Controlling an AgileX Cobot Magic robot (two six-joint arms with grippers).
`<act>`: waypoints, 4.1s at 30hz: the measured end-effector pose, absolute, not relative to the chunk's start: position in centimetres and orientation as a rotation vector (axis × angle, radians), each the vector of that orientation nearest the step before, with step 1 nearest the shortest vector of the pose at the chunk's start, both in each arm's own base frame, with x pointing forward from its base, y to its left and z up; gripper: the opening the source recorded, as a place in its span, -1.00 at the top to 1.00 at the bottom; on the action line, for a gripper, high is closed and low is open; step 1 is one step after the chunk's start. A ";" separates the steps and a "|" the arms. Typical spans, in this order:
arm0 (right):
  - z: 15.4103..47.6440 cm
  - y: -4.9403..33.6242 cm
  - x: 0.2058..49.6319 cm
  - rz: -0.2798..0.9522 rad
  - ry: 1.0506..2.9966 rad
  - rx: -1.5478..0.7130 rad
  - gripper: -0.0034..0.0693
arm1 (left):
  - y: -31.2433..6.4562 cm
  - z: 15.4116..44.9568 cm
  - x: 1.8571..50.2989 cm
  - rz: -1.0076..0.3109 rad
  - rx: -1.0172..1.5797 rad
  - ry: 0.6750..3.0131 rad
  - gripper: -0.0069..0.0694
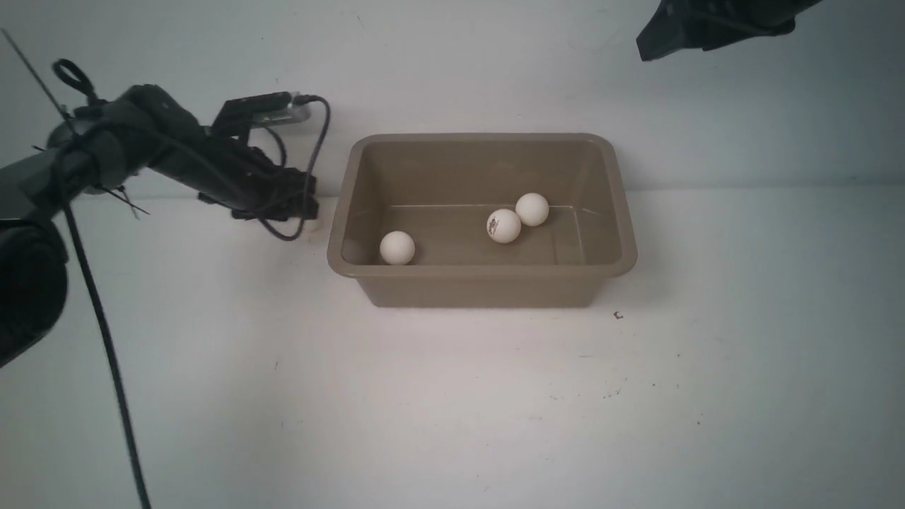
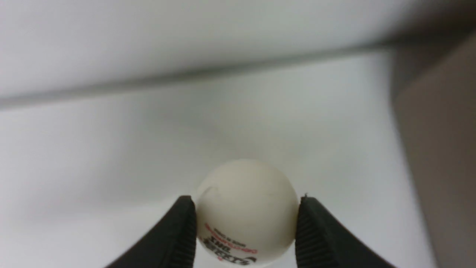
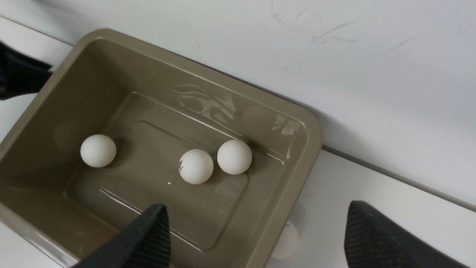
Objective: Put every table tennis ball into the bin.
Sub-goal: Use the left arm to clamp the table tennis ball closest to it, then use the left arm to put the table tennis ball into the box, then use the right arm to clamp the table tennis ball closest to it
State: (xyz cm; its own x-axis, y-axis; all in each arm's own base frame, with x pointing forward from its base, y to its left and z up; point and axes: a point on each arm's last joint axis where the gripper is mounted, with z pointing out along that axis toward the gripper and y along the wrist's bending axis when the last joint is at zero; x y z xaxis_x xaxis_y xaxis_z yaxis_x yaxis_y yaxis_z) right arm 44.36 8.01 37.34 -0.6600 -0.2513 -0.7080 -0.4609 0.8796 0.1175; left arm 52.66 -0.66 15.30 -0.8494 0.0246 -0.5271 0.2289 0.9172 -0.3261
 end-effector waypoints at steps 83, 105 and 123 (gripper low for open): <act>19.3 2.0 41.5 0.399 2.076 -1.001 -0.42 | -6.8 57.5 17.3 -0.149 0.721 1.835 -0.38; 13.5 4.0 43.1 0.376 1.987 -1.094 -0.42 | -6.8 57.5 17.4 -0.165 0.704 1.846 -0.38; 12.4 3.9 44.0 0.335 1.946 -1.021 -0.42 | -6.9 57.4 17.6 -0.178 0.688 1.859 -0.38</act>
State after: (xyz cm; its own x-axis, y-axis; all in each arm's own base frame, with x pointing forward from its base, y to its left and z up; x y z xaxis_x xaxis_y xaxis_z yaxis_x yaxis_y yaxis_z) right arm 44.02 3.85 12.39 -0.2677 -0.5266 -0.8069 -0.7659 0.6244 -0.1534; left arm 17.64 -6.89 57.39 -0.2390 0.3722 -0.8969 0.5360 0.8207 0.1978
